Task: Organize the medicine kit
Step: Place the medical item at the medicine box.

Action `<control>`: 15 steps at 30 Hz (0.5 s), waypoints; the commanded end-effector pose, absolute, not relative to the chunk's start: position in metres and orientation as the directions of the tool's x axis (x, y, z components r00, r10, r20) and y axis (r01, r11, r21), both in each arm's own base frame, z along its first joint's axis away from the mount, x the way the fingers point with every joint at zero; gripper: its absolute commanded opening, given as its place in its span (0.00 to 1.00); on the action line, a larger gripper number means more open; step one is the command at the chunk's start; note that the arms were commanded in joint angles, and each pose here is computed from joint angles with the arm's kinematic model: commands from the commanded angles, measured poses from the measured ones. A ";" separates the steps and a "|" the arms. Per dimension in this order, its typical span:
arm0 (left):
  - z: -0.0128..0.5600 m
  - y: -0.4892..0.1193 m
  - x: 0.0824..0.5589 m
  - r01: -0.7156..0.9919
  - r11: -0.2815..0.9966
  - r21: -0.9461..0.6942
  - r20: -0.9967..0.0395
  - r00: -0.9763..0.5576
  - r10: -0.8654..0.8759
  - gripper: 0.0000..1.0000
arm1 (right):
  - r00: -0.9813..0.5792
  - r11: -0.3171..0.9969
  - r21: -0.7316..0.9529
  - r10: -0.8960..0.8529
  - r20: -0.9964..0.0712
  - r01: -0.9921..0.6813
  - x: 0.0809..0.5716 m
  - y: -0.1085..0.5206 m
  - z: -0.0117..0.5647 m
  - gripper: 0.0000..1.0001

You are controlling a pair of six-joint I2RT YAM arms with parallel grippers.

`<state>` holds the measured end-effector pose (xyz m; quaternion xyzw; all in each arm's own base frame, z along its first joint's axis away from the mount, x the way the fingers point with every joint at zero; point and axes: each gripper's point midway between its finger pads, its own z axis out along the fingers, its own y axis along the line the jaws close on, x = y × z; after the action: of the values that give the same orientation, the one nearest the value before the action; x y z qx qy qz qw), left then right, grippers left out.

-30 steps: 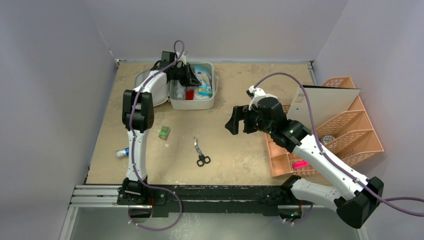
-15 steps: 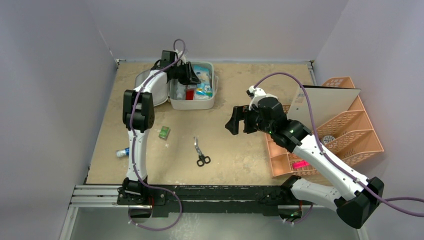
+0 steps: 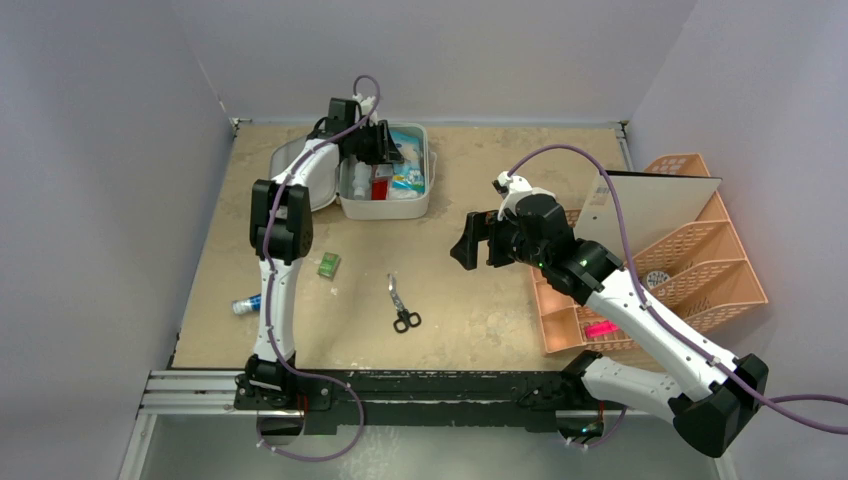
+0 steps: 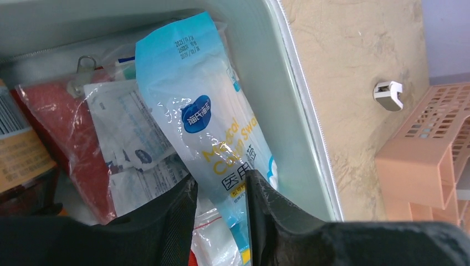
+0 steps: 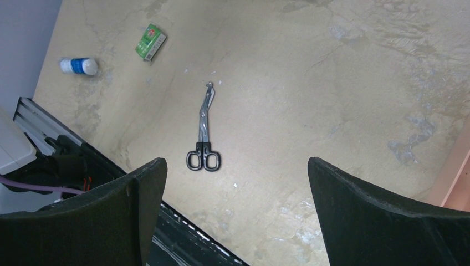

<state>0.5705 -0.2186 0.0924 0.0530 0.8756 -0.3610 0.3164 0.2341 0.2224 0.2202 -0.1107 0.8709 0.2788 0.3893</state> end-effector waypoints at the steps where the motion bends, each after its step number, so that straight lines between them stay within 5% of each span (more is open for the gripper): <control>1: 0.105 -0.230 0.579 0.439 0.751 -0.493 -0.691 -0.722 -0.031 0.35 | -0.642 0.822 0.390 0.039 -0.766 -0.415 0.241 0.222 0.233 0.99; 8: 0.106 -0.239 0.568 0.491 0.713 -0.500 -0.690 -0.723 0.015 0.09 | -0.639 0.830 0.370 0.022 -0.769 -0.417 0.242 0.220 0.230 0.99; 15: 0.108 -0.249 0.554 0.511 0.642 -0.572 -0.657 -0.754 0.015 0.07 | -0.629 0.833 0.358 0.016 -0.778 -0.422 0.241 0.217 0.233 0.99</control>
<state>0.5590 -0.2414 0.0944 0.1293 0.8665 -0.3633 0.3169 0.2349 0.2214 0.2174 -0.1169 0.8724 0.2721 0.3888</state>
